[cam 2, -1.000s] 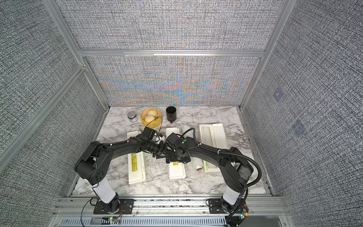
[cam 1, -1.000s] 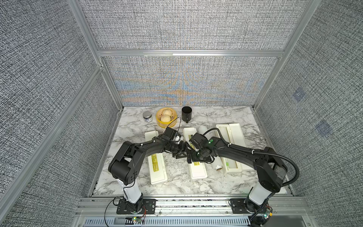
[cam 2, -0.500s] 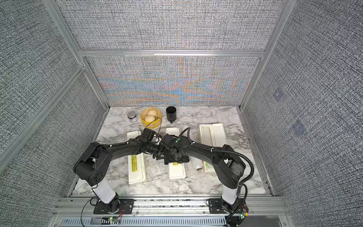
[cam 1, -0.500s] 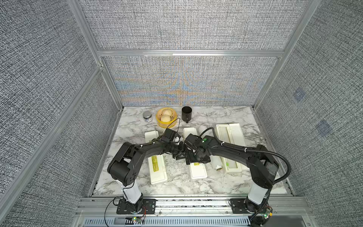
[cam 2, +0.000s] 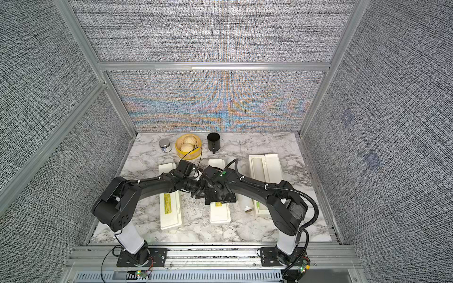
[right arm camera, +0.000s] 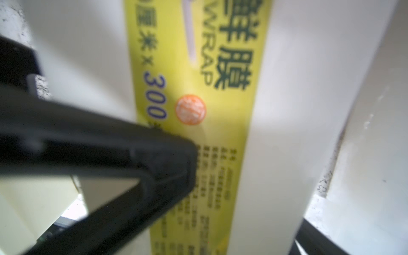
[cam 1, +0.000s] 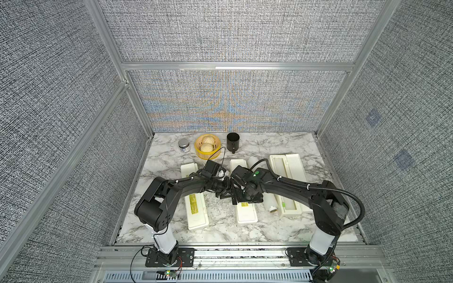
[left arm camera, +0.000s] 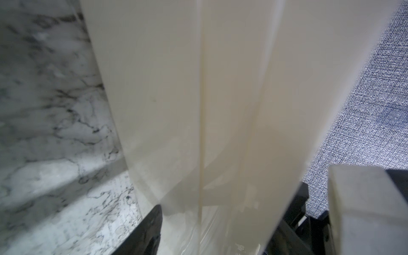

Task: Put plastic wrap rolls into dispensers
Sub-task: Close the lid on the plastic wrap cutting box.

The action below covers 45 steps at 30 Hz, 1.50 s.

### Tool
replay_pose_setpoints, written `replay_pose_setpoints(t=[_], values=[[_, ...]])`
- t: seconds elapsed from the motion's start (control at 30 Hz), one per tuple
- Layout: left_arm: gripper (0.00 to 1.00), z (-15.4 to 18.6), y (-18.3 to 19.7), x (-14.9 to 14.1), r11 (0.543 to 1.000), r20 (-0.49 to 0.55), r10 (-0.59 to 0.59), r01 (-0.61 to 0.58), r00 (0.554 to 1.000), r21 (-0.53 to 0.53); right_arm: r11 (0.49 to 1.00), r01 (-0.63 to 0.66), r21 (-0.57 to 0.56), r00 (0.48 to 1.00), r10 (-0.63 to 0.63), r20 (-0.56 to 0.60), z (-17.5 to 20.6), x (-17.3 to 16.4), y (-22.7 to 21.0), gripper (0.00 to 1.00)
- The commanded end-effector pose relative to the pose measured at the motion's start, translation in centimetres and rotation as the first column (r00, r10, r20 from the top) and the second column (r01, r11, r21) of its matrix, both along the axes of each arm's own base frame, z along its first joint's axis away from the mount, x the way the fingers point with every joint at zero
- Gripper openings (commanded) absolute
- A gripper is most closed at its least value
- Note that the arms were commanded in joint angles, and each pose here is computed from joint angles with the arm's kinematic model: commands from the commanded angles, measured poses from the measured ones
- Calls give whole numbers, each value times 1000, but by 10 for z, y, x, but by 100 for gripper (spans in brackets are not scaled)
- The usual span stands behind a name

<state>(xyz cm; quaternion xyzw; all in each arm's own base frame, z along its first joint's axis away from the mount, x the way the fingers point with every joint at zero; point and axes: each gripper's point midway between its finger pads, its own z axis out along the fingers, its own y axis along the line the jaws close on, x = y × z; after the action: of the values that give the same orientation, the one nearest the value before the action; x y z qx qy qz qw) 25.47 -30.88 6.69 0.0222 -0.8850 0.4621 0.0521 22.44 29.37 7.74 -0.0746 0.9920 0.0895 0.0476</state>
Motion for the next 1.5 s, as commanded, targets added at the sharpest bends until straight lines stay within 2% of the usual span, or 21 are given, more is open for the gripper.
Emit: replay_pose_setpoints(t=[0.0,0.37,0.67,0.83,0.97,1.2,1.47], values=[[68,-38,22,-12,984,-67,38,-26,997,176,989,-45,138,999,45,5,18,0,28,99],[67,-56,32,-18,971,-90,31,-9,995,240,994,-35,103,999,35,1,22,-8,11,99],[67,-59,33,-18,969,-93,31,-7,995,248,981,-52,185,999,49,21,35,-11,14,99],[67,-62,34,-19,970,-97,31,-6,995,245,982,-22,187,1000,19,18,35,-15,1,99],[67,-59,35,-19,971,-94,29,-5,995,238,971,1,239,1000,-5,16,36,-21,-8,99],[67,-52,36,-17,970,-76,19,0,997,241,952,49,302,999,-49,-8,23,-26,-19,98],[69,-40,31,-15,978,-68,14,0,998,210,931,65,358,998,-57,-33,10,-28,-19,92]])
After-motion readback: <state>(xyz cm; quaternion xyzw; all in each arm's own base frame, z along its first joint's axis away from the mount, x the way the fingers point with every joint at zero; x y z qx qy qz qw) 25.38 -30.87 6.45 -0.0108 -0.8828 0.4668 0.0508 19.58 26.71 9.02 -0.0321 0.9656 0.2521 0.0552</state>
